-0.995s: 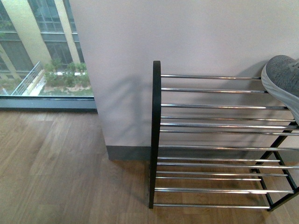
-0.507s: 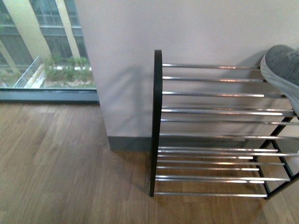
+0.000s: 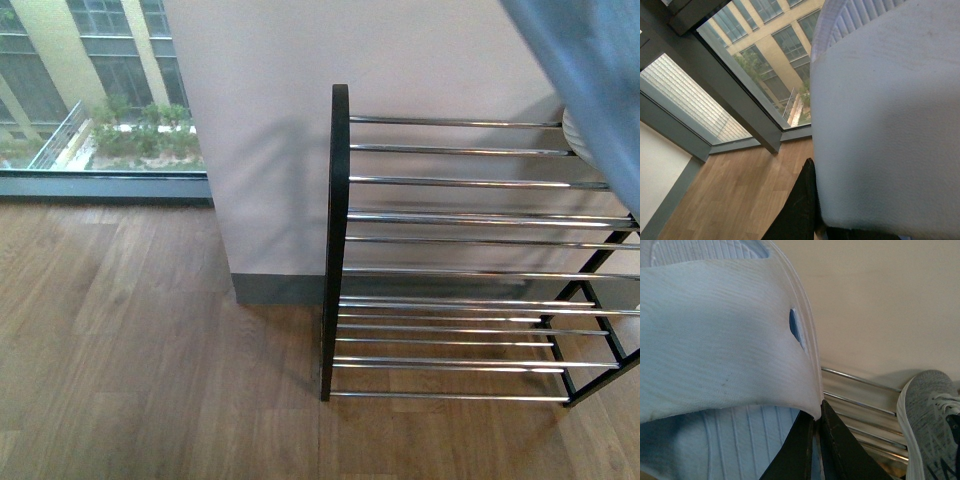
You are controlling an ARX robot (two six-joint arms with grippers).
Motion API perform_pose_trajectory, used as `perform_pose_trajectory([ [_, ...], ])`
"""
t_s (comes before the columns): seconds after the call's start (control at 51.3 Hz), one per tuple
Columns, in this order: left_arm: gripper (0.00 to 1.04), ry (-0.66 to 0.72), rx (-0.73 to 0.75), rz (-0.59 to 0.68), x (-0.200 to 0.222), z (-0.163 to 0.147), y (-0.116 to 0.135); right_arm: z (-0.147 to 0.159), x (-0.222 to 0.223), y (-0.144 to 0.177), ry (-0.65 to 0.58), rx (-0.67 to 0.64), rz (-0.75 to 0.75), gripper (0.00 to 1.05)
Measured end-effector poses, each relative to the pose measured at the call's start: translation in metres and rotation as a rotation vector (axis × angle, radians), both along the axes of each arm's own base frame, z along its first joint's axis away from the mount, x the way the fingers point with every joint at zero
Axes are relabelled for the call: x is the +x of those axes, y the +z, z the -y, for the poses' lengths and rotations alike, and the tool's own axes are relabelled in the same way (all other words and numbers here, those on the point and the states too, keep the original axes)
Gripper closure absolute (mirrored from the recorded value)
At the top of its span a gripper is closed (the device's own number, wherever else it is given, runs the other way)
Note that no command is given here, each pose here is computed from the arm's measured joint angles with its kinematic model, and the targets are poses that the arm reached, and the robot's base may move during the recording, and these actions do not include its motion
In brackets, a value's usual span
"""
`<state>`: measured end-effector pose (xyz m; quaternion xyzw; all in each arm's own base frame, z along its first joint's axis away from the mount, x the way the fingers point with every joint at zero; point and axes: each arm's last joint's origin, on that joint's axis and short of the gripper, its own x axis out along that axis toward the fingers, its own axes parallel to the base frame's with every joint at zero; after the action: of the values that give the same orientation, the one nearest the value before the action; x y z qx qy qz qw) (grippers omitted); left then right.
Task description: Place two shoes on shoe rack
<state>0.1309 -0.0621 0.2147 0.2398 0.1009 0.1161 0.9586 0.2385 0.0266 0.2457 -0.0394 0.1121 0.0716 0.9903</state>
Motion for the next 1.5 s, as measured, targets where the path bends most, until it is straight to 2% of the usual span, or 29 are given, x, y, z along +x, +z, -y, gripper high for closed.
perform_pose_trajectory([
  [0.371, 1.03, 0.0, 0.0, 0.0, 0.0, 0.0, 0.0, 0.012, 0.09, -0.063, -0.141, -0.07, -0.195, 1.03],
  [0.624, 1.03, 0.0, 0.0, 0.0, 0.0, 0.0, 0.0, 0.036, 0.126, -0.103, -0.254, -0.128, -0.316, 1.03],
  [0.858, 1.03, 0.0, 0.0, 0.0, 0.0, 0.0, 0.0, 0.061, 0.136, -0.129, -0.355, -0.155, -0.396, 1.03],
  [1.053, 1.03, 0.0, 0.0, 0.0, 0.0, 0.0, 0.0, 0.075, 0.155, -0.138, -0.414, -0.16, -0.39, 1.03],
  [1.424, 1.03, 0.0, 0.0, 0.0, 0.0, 0.0, 0.0, 0.079, 0.178, -0.127, -0.462, -0.167, -0.359, 1.03],
  [1.502, 1.03, 0.0, 0.0, 0.0, 0.0, 0.0, 0.0, 0.081, 0.178, -0.127, -0.468, -0.177, -0.352, 0.92],
])
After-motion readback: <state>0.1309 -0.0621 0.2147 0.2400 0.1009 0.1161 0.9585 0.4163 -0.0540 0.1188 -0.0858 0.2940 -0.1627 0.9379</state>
